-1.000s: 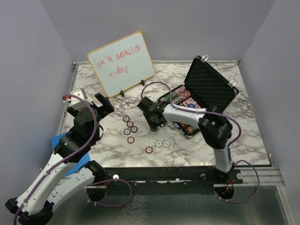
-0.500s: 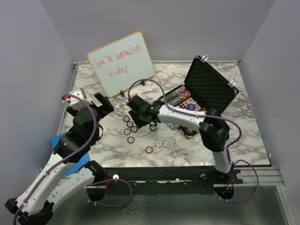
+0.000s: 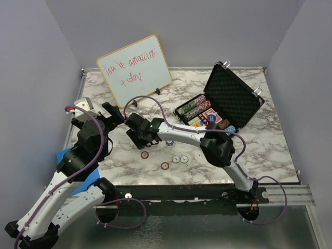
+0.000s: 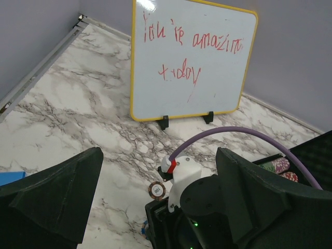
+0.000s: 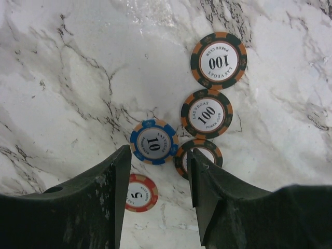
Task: Pack up texas hold em set
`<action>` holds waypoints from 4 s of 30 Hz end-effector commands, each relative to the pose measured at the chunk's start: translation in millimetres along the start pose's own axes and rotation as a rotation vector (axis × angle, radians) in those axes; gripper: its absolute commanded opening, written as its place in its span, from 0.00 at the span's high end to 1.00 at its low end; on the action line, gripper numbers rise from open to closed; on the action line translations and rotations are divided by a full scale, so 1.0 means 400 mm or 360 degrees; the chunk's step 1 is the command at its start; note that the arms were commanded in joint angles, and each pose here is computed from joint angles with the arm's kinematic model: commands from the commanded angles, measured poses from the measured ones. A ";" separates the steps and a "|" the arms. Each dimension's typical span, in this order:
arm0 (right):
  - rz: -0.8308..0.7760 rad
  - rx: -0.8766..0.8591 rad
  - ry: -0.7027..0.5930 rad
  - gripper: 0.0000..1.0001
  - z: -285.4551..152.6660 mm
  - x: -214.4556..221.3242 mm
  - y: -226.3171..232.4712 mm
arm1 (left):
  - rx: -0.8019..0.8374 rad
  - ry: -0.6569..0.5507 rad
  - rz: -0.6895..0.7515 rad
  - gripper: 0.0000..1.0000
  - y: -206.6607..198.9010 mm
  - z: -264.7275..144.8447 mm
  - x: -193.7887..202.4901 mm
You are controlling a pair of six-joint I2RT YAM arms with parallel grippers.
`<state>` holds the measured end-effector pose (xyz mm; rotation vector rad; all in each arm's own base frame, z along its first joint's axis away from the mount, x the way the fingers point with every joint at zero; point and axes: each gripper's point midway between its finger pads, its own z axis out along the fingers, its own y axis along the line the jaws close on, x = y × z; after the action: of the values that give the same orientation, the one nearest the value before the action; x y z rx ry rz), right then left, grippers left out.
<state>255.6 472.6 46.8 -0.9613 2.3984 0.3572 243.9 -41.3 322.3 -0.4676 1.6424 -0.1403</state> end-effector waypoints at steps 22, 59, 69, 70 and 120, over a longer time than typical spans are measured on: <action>-0.0078 0.0040 0.0205 0.55 0.062 0.072 0.007 | -0.0015 -0.0026 -0.0007 0.01 0.014 -0.007 -0.008; -0.0417 -0.0084 0.0348 0.41 0.039 0.154 0.087 | -0.0025 -0.0015 -0.0008 0.01 0.018 -0.006 0.001; -0.0386 0.0033 0.0363 0.41 0.080 0.158 0.067 | -0.0025 -0.0017 -0.0008 0.01 0.019 -0.007 0.000; -0.0374 0.0039 0.0366 0.41 0.084 0.154 0.067 | -0.0026 -0.0017 -0.0008 0.01 0.020 -0.007 0.000; -0.0092 -0.0006 -0.0021 0.49 -0.115 -0.023 0.010 | -0.0027 -0.0035 -0.0006 0.01 0.016 -0.009 -0.019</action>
<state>258.6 412.6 71.2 -0.9578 2.4384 0.1205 238.9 -37.5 322.8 -0.4750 1.6334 -0.1494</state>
